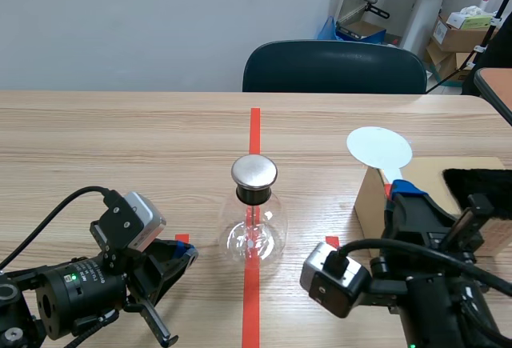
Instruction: Do the electroscope experiment
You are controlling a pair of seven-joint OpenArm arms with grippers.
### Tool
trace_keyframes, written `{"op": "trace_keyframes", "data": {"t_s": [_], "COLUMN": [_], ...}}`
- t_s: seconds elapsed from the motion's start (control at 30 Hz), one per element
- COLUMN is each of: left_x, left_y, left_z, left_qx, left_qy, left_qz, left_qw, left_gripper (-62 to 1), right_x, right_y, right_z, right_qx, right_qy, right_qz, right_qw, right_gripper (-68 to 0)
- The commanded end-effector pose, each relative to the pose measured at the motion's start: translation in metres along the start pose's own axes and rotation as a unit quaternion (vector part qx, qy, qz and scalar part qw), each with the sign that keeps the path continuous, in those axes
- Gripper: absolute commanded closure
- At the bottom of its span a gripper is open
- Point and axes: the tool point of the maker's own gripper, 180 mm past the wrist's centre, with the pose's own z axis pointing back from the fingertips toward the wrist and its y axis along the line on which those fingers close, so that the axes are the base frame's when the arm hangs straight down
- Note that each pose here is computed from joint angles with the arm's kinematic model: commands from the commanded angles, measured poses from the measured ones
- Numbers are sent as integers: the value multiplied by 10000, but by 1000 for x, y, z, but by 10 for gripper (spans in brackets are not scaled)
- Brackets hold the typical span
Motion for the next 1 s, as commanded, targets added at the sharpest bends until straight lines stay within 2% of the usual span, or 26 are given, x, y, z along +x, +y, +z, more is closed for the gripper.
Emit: {"op": "trace_keyframes", "data": {"t_s": [0.0,0.17,0.4,0.73,0.97], "left_x": [11,11,11,11,11], "left_y": [-4,-4,-4,-4,-4], "left_z": [-2,-2,-2,-2,-2], "left_qx": [-50,-50,-50,-50,-49], "left_qy": [-177,-177,-177,-177,-177], "left_qz": [28,28,28,28,29], "left_qw": [9998,9998,9998,9998,9998], "left_gripper": [-25,-25,-26,-25,-25], "right_x": [6,33,68,88,93], "right_y": [-8,-9,-8,-7,-7], "right_z": [-3,0,10,20,23], "right_qx": [-157,-197,-219,-206,-202], "right_qy": [-198,-970,-1953,-2552,-2713], "right_qz": [24,108,199,211,213], "right_qw": [9997,9950,9803,9664,9621], "right_gripper": [-8,-8,-8,-8,-8]}}
